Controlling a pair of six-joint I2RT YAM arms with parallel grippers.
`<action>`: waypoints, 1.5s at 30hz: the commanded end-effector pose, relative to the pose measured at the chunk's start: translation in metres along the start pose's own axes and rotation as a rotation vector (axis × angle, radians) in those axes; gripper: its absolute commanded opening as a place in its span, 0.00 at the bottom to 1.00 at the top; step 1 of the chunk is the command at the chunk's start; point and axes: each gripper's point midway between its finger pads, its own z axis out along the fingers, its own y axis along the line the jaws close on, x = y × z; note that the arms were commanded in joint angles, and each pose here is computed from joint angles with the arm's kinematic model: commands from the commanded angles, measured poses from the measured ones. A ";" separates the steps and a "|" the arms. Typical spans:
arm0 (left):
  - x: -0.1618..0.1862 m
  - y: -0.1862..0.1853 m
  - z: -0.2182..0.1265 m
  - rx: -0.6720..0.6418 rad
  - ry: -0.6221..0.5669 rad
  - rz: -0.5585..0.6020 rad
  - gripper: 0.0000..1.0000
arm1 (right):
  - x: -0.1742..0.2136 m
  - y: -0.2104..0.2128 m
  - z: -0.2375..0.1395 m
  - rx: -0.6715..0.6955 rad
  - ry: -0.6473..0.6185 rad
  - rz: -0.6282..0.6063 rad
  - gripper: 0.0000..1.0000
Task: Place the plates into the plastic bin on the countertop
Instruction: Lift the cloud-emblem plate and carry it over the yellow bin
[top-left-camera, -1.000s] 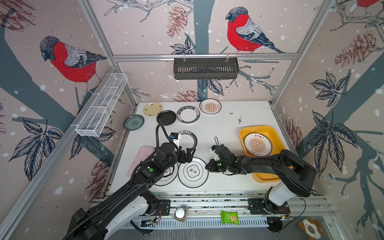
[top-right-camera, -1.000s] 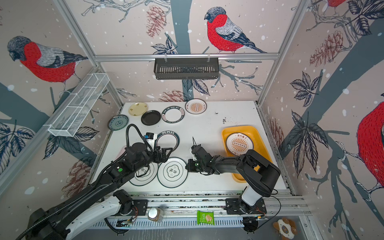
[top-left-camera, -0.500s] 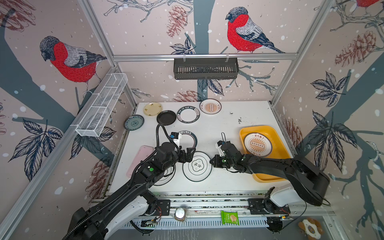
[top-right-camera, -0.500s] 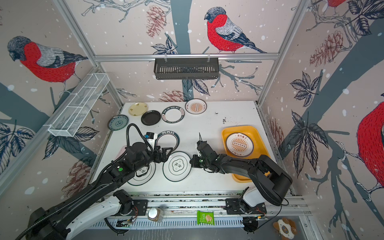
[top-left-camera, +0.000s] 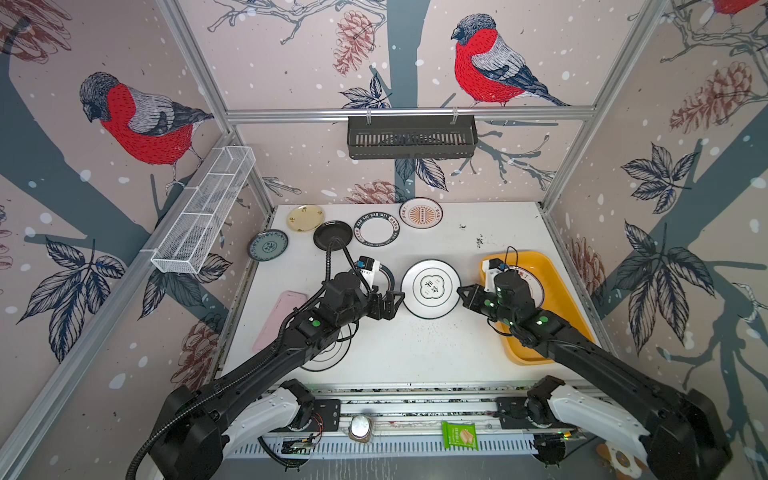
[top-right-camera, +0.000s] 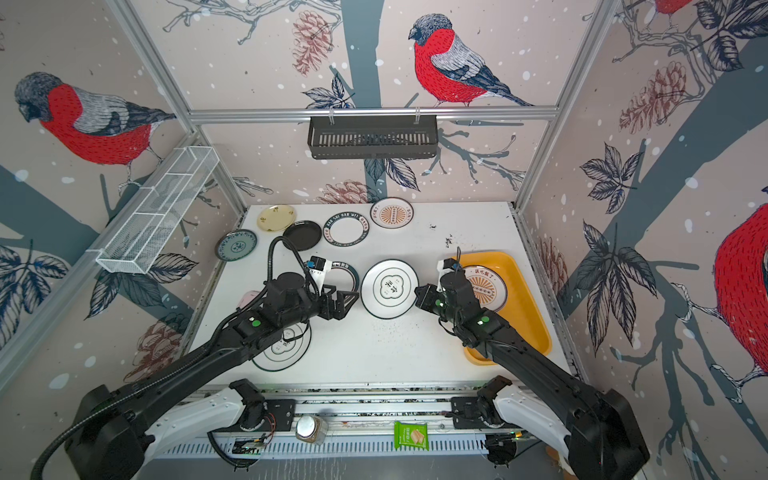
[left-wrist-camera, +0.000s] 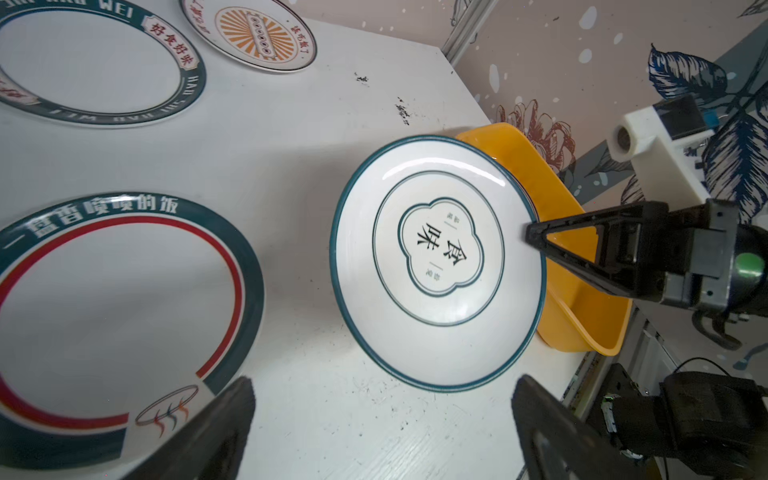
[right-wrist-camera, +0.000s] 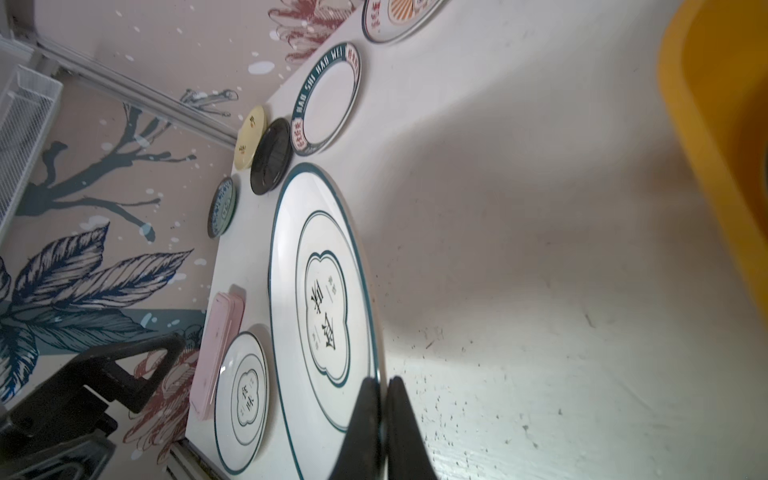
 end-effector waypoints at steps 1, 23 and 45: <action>-0.021 -0.027 0.008 0.126 -0.036 0.084 0.97 | -0.029 -0.001 -0.015 -0.007 -0.105 0.031 0.01; -0.056 -0.099 0.108 0.358 0.048 0.313 0.96 | -0.118 -0.090 -0.078 0.149 -0.353 0.286 0.01; -0.030 -0.109 0.175 0.398 0.203 0.323 0.97 | -0.093 -0.196 -0.115 0.323 -0.459 0.481 0.01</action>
